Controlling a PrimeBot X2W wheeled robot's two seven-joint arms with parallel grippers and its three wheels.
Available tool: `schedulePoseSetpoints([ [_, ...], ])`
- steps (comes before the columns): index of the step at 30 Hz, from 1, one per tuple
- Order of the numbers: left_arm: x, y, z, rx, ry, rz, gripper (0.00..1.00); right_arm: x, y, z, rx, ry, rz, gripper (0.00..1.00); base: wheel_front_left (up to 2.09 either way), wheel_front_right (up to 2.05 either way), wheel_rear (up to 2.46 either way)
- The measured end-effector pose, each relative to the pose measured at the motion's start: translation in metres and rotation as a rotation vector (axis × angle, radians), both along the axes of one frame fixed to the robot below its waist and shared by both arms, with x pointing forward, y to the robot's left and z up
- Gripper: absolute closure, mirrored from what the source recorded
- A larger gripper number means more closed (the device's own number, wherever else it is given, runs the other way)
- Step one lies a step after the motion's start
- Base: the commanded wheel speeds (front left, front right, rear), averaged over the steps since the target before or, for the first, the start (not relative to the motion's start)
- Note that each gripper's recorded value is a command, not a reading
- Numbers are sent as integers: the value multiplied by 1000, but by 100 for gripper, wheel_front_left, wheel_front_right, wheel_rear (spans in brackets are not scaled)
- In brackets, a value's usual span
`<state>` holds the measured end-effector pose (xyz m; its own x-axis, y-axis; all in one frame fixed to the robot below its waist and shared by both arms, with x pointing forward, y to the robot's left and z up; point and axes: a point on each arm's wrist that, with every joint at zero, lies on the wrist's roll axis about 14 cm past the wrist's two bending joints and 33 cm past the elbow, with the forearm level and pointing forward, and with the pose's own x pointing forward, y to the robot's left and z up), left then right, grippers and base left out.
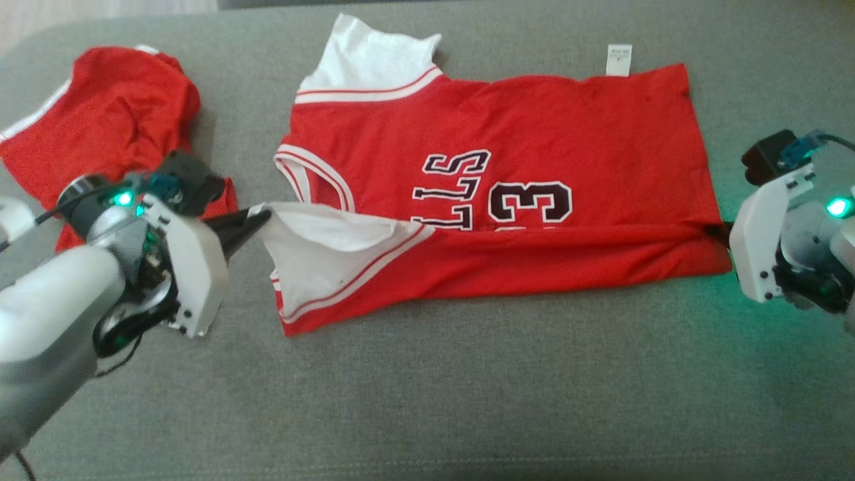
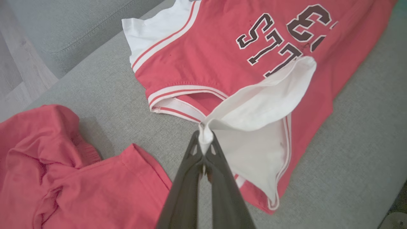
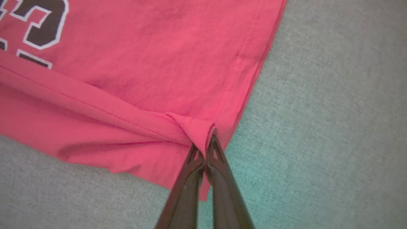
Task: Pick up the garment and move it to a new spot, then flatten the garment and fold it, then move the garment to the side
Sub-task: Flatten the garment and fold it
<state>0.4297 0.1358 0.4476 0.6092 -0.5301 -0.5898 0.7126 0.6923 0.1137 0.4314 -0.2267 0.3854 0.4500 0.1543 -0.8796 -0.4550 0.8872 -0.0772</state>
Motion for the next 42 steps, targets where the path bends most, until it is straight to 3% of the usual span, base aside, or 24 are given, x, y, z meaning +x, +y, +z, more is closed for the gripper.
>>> schedulePoseSetpoints([
  [2, 7, -3, -5, 10, 2, -8, 100, 3, 1, -5, -2, 8, 1, 100, 0, 0, 0],
  [3, 10, -3, -8, 18, 6, -11, 100, 4, 1, -7, -3, 13, -3, 90, 0, 0, 0],
  [4, 14, -4, -10, 21, 4, -12, 100, 6, 1, -9, -2, 9, -5, 90, 0, 0, 0],
  [5, 20, -4, -11, 25, 0, -8, 100, 9, 1, -10, -2, -4, -5, 32, 0, 0, 0],
  [6, 26, -3, -11, 29, -12, -3, 100, 12, 0, -11, -3, -10, -9, 0, 0, 0, 0],
  [7, 33, -1, -11, 34, -28, 6, 96, 15, 0, -11, -2, -22, -14, 0, 0, 0, 0],
  [8, 41, 1, -10, 41, -48, 16, 18, 20, -2, -10, -1, -37, -23, 0, 0, 0, 0],
  [9, 50, 2, -8, 43, -73, 32, 0, 24, -4, -8, 4, -58, -35, 0, 0, 0, 0],
  [16, 82, -3, 13, -46, -213, 137, 0, 42, 3, 4, 69, -181, -71, 0, 0, 0, 0],
  [23, 98, 5, 64, -298, -388, 380, 0, 77, 10, 65, 241, -563, -144, 0, 0, 0, 0],
  [26, 91, 11, 78, -409, -408, 503, 0, 81, 14, 91, 314, -722, -176, 0, 0, 0, 0],
  [30, 74, 13, 116, -601, -490, 608, 0, 75, 13, 104, 380, -796, -258, 0, 0, 0, 0],
  [35, 29, 11, 96, -696, -467, 698, 0, 68, 21, 147, 449, -962, -255, 0, 0, 0, 0],
  [42, -23, -1, 50, -678, -381, 733, 0, -4, 48, 87, 441, -896, -277, 0, 0, 0, 0],
])
